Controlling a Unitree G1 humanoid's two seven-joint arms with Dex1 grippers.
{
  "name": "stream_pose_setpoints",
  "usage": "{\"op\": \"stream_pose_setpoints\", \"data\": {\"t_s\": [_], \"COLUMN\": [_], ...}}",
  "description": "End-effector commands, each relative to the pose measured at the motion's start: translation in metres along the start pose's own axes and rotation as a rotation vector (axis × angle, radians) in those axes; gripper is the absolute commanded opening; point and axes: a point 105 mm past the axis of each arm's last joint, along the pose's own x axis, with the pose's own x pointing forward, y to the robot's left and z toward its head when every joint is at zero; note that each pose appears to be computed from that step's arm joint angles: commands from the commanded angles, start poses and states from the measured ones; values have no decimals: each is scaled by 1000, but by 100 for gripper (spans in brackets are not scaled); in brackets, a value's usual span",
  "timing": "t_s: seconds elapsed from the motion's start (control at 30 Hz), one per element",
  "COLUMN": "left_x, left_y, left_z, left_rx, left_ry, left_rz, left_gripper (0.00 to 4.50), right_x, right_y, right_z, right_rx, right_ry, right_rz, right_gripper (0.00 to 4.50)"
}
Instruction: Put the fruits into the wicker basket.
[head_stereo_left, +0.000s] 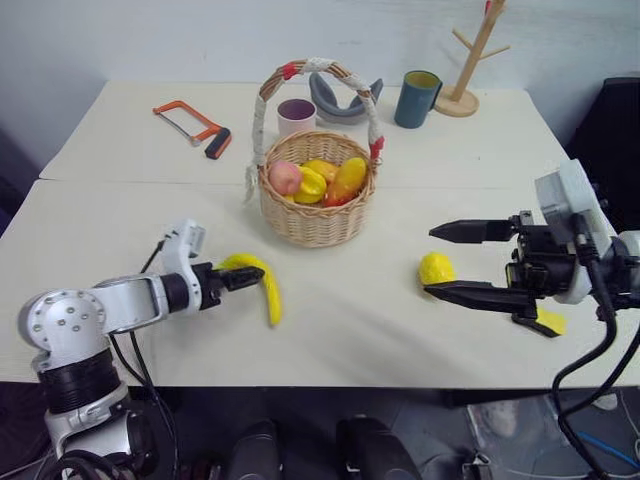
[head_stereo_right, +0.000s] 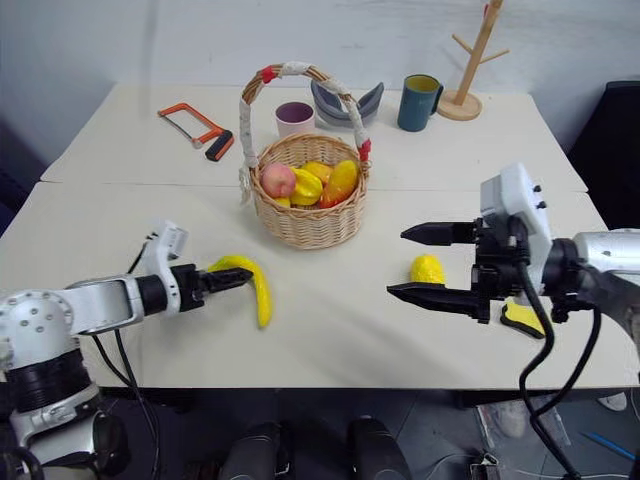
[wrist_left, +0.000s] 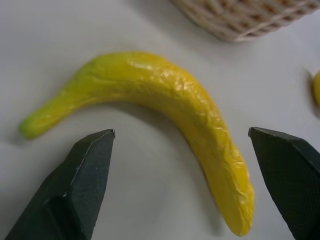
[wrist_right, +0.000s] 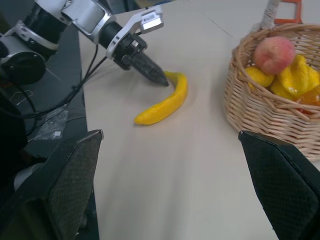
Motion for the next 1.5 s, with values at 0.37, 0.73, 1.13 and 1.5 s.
{"op": "stream_pose_setpoints", "data": {"t_s": [0.37, 0.73, 1.13, 1.5], "left_x": [44, 47, -40, -13], "left_y": [-12, -7, -49, -103], "left_z": [-2, -4, 34, 109], "left_rx": [-97, -106, 172, 104], "left_ry": [195, 266, 117, -129], "left_rz": [22, 45, -302, -412], "left_gripper": [431, 124, 74, 74], "right_x": [0, -4, -1, 5], "right_y": [17, 20, 16, 9], "right_z": [1, 2, 2, 6], "right_rx": [-40, -58, -64, -87], "right_ry": [-50, -54, -46, -61], "right_rz": [-76, -119, -84, -84], "right_gripper": [450, 450, 450, 450]}}
